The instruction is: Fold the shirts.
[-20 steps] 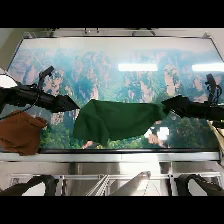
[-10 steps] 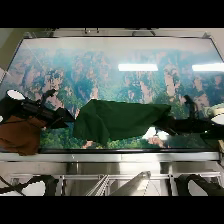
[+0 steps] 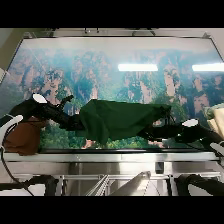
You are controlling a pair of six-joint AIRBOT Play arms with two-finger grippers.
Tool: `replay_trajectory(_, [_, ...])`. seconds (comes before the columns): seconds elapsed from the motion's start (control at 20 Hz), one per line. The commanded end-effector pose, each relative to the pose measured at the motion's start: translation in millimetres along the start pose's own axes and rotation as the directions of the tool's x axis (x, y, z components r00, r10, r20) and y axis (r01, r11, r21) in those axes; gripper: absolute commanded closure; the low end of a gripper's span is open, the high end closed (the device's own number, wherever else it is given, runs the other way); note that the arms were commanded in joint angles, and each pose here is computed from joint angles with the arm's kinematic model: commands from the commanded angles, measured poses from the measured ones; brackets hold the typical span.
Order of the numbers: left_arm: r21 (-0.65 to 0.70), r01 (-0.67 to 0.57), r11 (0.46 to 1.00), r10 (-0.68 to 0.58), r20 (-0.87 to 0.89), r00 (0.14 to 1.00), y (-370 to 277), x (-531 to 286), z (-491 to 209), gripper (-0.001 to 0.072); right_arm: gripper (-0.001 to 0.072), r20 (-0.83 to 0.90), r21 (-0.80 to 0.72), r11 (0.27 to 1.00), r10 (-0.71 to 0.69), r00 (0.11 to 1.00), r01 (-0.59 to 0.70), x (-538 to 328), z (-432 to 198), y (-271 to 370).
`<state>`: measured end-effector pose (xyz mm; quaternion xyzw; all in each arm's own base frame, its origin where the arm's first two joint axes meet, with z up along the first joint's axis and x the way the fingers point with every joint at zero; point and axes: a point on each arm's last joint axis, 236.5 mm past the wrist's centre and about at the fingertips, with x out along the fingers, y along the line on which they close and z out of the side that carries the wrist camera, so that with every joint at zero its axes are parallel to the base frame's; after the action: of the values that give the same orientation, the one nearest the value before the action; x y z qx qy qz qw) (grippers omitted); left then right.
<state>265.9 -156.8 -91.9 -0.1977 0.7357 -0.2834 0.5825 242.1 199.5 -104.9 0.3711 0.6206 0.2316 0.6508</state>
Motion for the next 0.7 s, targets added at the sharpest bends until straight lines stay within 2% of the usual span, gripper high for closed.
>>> replay_trajectory(0.0, [0.052,0.017,0.999,-0.014,-0.047,0.999,-16.9,-4.4,2.1,0.0706,0.0695,-0.024,-0.038,0.994,0.106,0.994,-0.107,4.1,1.3,25.8])
replay_trajectory(0.1, [0.095,0.03,0.995,-0.028,-0.021,0.999,-32.9,-30.5,2.1,0.0706,0.0695,-0.097,-0.091,0.967,0.23,0.968,-0.239,-18.1,-10.8,66.8])
replay_trajectory(0.2, [0.145,0.075,0.987,-0.086,0.07,0.994,-61.0,-71.6,4.8,0.0705,0.0695,-0.112,-0.201,0.901,0.369,0.923,-0.385,-65.8,-13.1,120.0])
replay_trajectory(0.3, [0.249,0.159,0.955,-0.212,0.203,0.956,-110.2,-130.4,3.3,0.0697,0.0695,-0.036,-0.368,0.784,0.526,0.85,-0.5,-136.6,-3.5,184.3])
replay_trajectory(0.4, [0.437,0.209,0.875,-0.367,0.316,0.875,-174.9,-201.1,-16.2,0.0692,0.0695,0.05,-0.576,0.622,0.675,0.736,-0.531,-226.2,-5.1,250.2])
replay_trajectory(0.5, [0.643,0.153,0.75,-0.499,0.398,0.77,-240.9,-270.6,-55.5,0.0688,0.0695,0.109,-0.784,0.457,0.767,0.632,-0.42,-308.3,-29.0,305.7])
replay_trajectory(0.55, [0.73,0.066,0.68,-0.544,0.442,0.713,-272.1,-302.4,-80.7,0.0688,0.0695,0.144,-0.86,0.398,0.791,0.594,-0.321,-339.5,-43.9,328.4])
replay_trajectory(0.6, [0.78,-0.037,0.625,-0.568,0.486,0.664,-296.5,-326.7,-103.6,0.0686,0.0695,0.193,-0.915,0.355,0.803,0.564,-0.193,-366.1,-59.3,349.8])
replay_trajectory(0.65, [0.804,-0.162,0.572,-0.577,0.535,0.617,-319.2,-347.8,-126.4,0.0686,0.0696,0.268,-0.938,0.345,0.798,0.54,-0.044,-385.8,-68.8,367.4])
